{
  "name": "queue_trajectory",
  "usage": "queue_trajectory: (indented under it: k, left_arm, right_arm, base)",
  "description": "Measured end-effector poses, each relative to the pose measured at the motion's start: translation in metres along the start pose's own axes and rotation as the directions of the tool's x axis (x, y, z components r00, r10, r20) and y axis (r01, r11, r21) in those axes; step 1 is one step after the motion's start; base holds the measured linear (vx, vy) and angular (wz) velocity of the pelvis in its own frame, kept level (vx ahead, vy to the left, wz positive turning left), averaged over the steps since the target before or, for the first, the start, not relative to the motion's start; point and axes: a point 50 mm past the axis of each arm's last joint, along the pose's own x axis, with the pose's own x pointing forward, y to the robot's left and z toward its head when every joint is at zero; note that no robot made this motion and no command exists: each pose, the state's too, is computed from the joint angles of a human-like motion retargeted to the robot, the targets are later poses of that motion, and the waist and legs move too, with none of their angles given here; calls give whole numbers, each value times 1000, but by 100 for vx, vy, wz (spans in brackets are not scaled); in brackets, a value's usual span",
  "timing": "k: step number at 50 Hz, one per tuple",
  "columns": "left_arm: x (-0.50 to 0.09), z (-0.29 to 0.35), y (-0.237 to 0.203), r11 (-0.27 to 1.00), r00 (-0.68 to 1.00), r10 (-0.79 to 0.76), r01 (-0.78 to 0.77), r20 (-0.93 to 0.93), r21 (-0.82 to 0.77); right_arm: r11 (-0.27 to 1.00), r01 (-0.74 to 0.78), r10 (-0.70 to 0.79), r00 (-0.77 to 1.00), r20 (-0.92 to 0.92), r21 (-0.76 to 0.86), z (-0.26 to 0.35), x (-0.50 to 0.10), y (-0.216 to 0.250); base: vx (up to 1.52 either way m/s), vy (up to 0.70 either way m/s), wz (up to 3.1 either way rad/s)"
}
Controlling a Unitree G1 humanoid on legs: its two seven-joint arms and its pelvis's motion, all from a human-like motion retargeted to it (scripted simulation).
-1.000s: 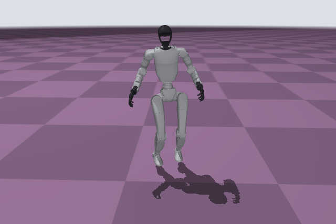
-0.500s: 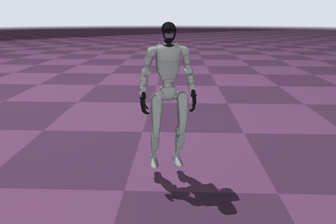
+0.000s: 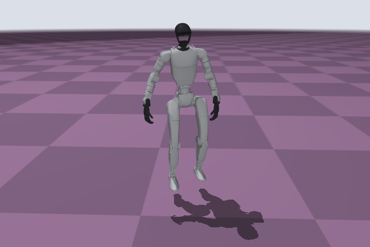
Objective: Sport exercise
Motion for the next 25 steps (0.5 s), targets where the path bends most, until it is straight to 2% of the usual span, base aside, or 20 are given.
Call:
queue_trajectory:
  k: [5, 8, 14, 18, 20, 21, 23, 25]
  left_arm:
    - [2, 47, 14, 970, 994, -58, 35, 92, 239]
    - [-4, 89, 33, 923, 981, -63, -12, 182, 384]
    - [-62, 206, 92, 721, 892, -22, -300, 452, 625]
    - [-133, 285, 109, 505, 776, -55, -521, 628, 688]
    - [-155, 308, 93, 413, 739, -137, -563, 660, 716]
    - [-153, 307, 78, 391, 740, -196, -543, 644, 743]
    - [-137, 289, 47, 376, 754, -313, -460, 577, 805]
    - [-112, 251, 22, 420, 774, -405, -314, 486, 851]
  right_arm:
    - [987, 140, -109, 947, -302, 82, -86, -33, -25]
    - [948, 263, -156, 874, -460, 178, -136, -67, -35]
    - [770, 534, -132, 669, -732, 349, -234, -165, -29]
    - [595, 677, 51, 507, -861, 434, -286, -243, 14]
    - [538, 675, 200, 479, -855, 505, -297, -261, 49]
    - [557, 627, 276, 479, -833, 545, -297, -256, 66]
    - [634, 479, 411, 457, -789, 607, -293, -242, 96]
    - [723, 281, 501, 415, -760, 631, -287, -227, 119]
  base:
    - [-22, 2, 91]
    - [-16, 2, 126]
    - [-7, 0, 177]
    - [-2, -1, 201]
    - [-2, 1, 201]
    - [-1, 4, 202]
    - [4, 8, 201]
    - [11, 13, 188]
